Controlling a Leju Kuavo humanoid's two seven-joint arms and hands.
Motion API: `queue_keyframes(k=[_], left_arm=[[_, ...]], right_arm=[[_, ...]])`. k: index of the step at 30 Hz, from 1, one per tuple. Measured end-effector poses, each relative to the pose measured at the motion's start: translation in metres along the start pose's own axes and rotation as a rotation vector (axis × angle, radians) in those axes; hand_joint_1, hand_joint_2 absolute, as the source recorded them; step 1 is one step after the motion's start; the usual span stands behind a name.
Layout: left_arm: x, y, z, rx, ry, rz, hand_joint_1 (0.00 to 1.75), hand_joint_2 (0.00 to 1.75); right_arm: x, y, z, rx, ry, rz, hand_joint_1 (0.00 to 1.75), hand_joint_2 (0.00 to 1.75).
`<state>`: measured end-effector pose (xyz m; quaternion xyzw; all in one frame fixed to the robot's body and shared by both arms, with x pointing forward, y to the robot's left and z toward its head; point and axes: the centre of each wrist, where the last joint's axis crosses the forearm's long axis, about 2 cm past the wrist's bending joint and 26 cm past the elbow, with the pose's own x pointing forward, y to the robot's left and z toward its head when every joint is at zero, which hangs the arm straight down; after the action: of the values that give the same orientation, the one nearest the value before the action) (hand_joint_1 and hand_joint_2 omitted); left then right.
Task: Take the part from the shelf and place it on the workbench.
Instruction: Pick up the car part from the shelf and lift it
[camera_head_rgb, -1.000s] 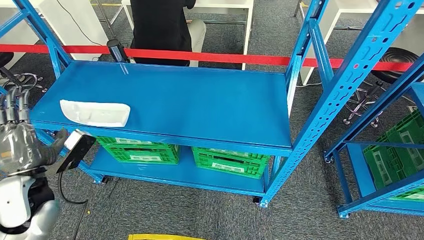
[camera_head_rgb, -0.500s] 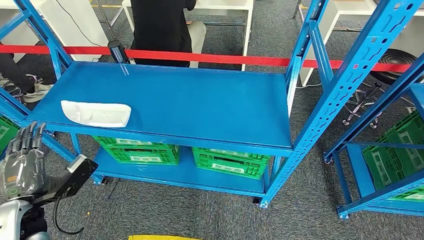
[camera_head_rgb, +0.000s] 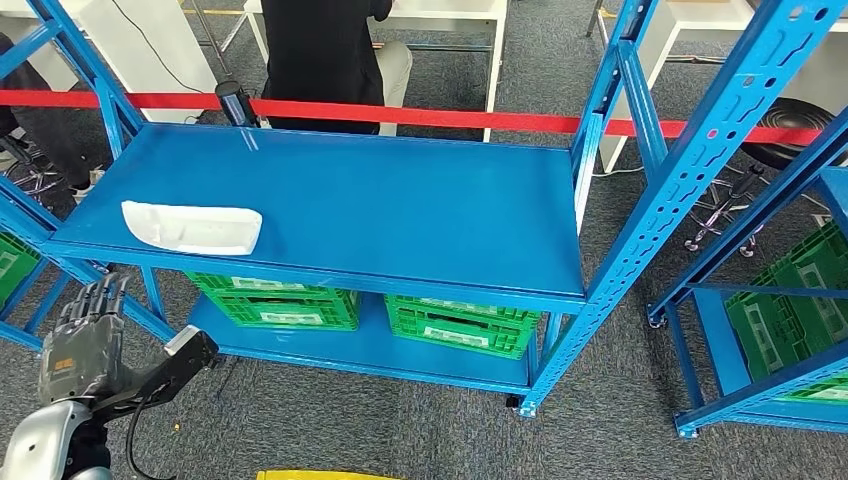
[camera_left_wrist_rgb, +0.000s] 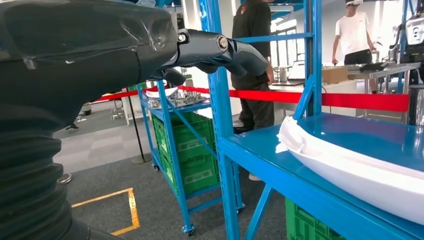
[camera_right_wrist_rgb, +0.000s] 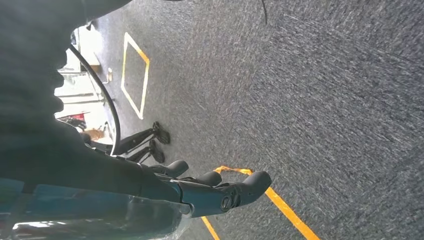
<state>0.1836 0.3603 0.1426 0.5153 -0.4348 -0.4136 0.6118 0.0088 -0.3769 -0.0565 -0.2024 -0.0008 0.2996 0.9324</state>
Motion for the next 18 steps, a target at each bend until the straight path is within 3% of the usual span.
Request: queue_keyframes(k=[6,18], left_arm=[[0.004,-0.003,-0.014,-0.024,-0.055,-0.007,0.0,1.75],[0.046,-0.003,-0.091,-0.053,-0.171,-0.087,0.0,1.75]], right_arm=[[0.001,0.0,-0.001,0.008,-0.007,-0.015,0.0,1.75],[0.007,-0.005,-0.01,0.012,-0.012,-0.048,0.0,1.75]])
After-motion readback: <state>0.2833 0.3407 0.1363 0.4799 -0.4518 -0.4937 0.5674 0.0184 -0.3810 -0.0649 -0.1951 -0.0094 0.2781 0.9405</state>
